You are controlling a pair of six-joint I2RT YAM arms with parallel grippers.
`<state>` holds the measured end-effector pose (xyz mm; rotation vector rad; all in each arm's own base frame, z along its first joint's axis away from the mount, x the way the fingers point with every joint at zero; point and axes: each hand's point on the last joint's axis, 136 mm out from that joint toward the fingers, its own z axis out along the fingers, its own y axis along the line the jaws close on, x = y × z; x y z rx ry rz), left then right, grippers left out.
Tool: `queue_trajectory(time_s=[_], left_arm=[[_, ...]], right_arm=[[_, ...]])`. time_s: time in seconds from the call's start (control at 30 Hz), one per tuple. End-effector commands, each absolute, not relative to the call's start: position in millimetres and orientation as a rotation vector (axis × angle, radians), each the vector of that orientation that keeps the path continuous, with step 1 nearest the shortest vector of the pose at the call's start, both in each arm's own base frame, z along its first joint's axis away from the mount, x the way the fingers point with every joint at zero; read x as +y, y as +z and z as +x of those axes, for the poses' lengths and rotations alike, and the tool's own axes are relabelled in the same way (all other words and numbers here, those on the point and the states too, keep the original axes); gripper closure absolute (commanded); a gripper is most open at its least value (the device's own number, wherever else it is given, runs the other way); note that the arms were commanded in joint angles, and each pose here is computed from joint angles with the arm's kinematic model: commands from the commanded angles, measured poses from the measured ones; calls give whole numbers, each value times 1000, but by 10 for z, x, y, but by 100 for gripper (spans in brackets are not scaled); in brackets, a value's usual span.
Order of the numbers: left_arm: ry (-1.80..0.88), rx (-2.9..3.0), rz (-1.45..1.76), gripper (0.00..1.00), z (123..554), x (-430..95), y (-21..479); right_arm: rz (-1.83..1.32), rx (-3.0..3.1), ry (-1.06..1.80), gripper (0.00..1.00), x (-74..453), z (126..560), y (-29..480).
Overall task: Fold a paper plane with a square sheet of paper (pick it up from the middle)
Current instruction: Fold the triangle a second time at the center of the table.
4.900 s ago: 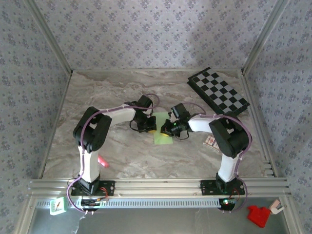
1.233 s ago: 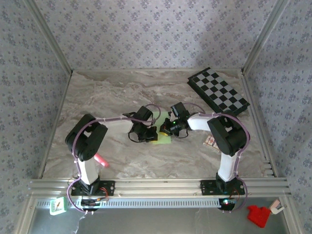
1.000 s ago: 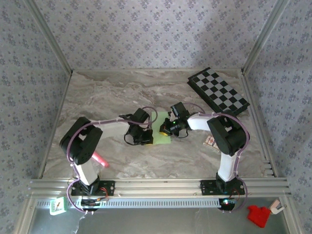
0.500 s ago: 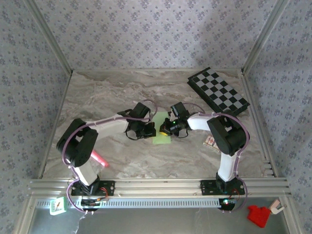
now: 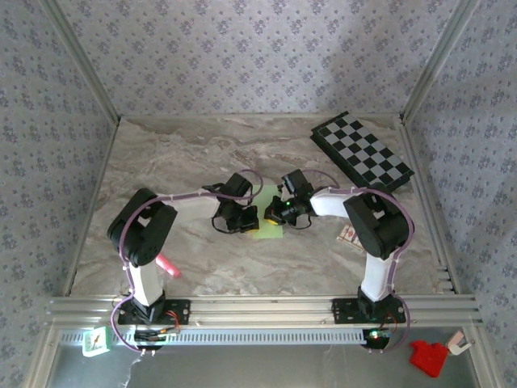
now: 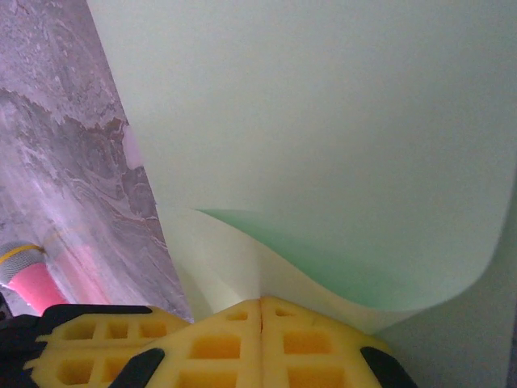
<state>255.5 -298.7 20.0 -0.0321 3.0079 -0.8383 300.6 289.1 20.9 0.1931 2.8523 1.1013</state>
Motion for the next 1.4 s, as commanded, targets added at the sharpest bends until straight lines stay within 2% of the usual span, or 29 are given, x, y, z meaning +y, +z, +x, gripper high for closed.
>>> queue_trajectory(time_s=[0.0,0.33,0.57,1.07,1.37], left_arm=[[-669,3123,-84,100,2387,-2743,-58],[-652,3131,-85,100,2377,-2728,-85],[-630,3134,-98,100,2374,-2699,-86],[-319,3286,-184,100,2056,-2264,-396],[-396,3258,-154,100,2162,-2402,-301]], right_arm=[[126,2836,942,93,2740,3044,236],[-13,2853,1000,93,2995,2785,253],[63,2911,936,93,2865,2770,39],[246,2862,838,93,2244,3249,-112],[304,2785,779,93,1939,3571,112]])
